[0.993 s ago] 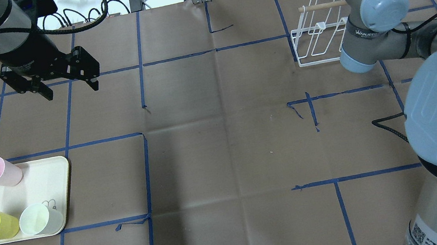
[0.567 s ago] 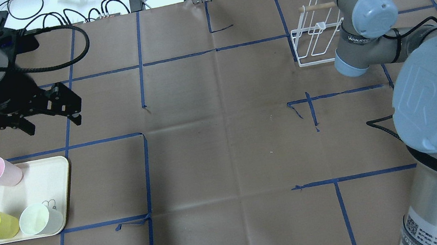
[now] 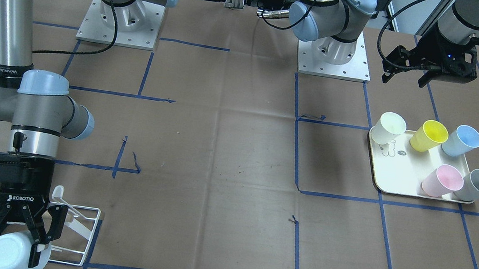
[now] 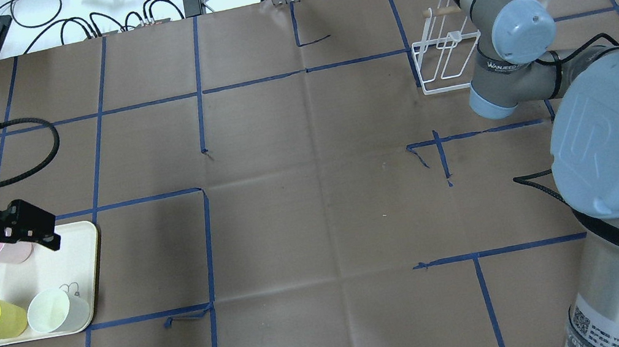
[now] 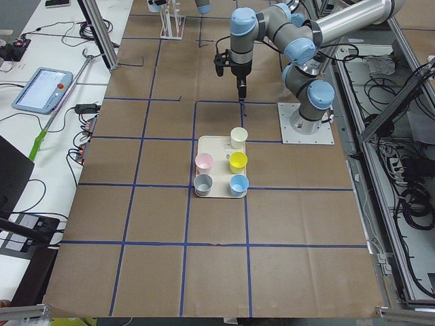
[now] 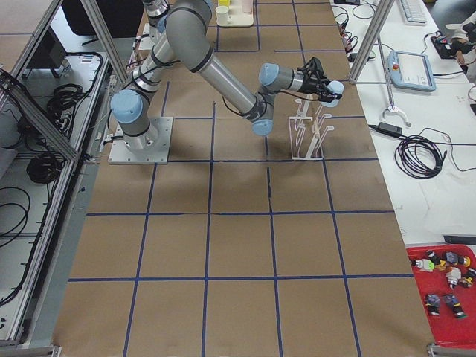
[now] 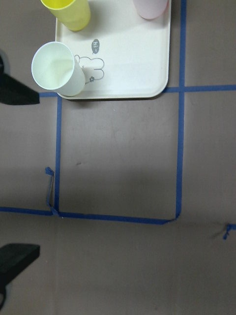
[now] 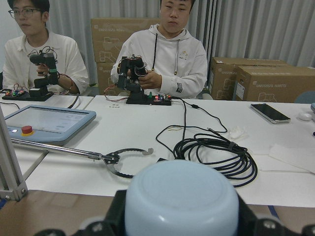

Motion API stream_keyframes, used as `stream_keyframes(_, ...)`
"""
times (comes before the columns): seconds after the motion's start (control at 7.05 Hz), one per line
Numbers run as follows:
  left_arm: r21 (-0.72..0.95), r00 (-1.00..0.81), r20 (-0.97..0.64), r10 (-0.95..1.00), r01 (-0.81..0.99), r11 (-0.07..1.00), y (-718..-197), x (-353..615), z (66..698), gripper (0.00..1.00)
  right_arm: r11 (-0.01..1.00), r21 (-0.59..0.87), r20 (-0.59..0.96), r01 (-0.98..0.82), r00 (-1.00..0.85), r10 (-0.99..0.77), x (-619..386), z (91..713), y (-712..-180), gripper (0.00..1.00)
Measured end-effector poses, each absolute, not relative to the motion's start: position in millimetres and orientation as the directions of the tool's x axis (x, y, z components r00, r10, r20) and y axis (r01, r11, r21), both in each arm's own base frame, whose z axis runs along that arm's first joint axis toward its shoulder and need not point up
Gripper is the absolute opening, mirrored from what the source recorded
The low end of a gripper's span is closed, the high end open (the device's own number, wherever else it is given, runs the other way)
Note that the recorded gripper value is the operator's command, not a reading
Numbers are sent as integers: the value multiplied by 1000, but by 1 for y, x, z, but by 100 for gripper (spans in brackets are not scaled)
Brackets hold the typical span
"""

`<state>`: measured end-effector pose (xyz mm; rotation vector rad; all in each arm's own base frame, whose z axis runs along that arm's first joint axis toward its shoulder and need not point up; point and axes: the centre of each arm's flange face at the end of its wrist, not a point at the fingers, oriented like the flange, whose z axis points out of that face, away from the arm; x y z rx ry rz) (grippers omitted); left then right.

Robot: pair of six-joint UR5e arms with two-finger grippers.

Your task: Transfer IKEA cup to right arm and place on rack

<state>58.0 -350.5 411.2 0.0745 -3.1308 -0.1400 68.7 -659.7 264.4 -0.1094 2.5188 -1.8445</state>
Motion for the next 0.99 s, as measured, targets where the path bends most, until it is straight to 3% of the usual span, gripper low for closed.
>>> stream_keyframes(0.28,102,-1000,-6,-30,-30,994,-331,79,398,99,308,-950,26,-45,-998,-63,68,262,-658,55)
stream_keyframes(0.57,106,-1000,-2,-27,-27,994,-329,91,378,99,322,-946,24,-43,-998,-61,67,256,-656,99)
stream_keyframes(0.99,74,-999,-21,-28,-29,997,-328,92,312,99,326,-945,12,-31,-998,-60,67,255,-655,99)
